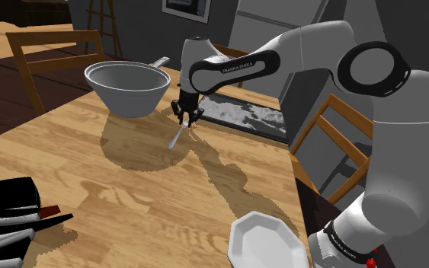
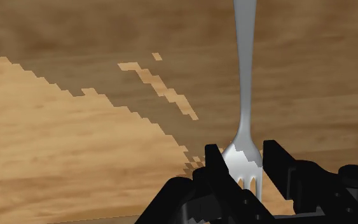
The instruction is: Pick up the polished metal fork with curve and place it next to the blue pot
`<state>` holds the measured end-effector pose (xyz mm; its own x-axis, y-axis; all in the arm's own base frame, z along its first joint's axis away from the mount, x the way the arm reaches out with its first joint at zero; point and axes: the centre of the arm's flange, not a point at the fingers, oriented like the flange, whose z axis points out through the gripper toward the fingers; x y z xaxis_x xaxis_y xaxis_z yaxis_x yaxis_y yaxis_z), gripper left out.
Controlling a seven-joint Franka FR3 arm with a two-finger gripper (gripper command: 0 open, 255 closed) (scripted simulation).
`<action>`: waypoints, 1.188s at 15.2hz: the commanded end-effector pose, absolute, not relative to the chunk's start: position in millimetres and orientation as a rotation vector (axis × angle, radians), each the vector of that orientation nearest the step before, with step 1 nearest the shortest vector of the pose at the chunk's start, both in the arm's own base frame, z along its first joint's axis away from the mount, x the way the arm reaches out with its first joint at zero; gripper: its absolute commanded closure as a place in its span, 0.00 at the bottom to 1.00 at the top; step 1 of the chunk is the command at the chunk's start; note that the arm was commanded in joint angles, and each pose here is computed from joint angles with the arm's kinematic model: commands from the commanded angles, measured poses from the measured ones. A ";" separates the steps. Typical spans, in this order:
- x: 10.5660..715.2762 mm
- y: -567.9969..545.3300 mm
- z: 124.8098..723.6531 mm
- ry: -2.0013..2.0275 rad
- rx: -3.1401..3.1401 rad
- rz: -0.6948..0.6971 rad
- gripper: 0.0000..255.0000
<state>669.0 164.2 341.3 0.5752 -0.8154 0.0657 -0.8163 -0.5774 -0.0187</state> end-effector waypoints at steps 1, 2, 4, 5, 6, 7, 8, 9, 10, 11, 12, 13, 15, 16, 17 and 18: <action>669.2 164.2 340.9 -1.438 2.776 0.105 1.00; 669.2 164.2 340.9 -1.438 2.776 0.105 1.00; 669.1 164.2 340.9 -1.438 2.776 0.105 1.00; 669.1 164.2 340.9 -1.438 2.776 0.105 0.00; 669.1 164.2 340.9 -1.438 2.776 0.105 0.00; 669.1 164.2 340.9 -1.438 2.776 0.105 0.00; 669.1 164.2 340.9 -1.438 2.776 0.105 0.00; 669.1 164.2 340.9 -1.438 2.776 0.105 0.00; 669.1 164.2 340.9 -1.438 2.776 0.105 0.00; 668.4 164.7 354.0 -1.438 2.776 0.105 0.00; 667.7 165.3 367.2 -1.438 2.776 0.105 0.00; 667.0 165.9 380.4 -1.438 2.776 0.105 0.00; 666.5 166.3 390.8 -1.438 2.776 0.105 0.00; 666.4 166.3 390.7 -1.438 2.776 0.105 0.00; 666.5 166.3 390.8 -1.438 2.776 0.105 0.00; 666.5 166.3 390.8 -1.438 2.776 0.105 0.00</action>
<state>666.8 166.4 389.9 0.5752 -0.8153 0.0660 -0.8162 -0.5774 -0.0194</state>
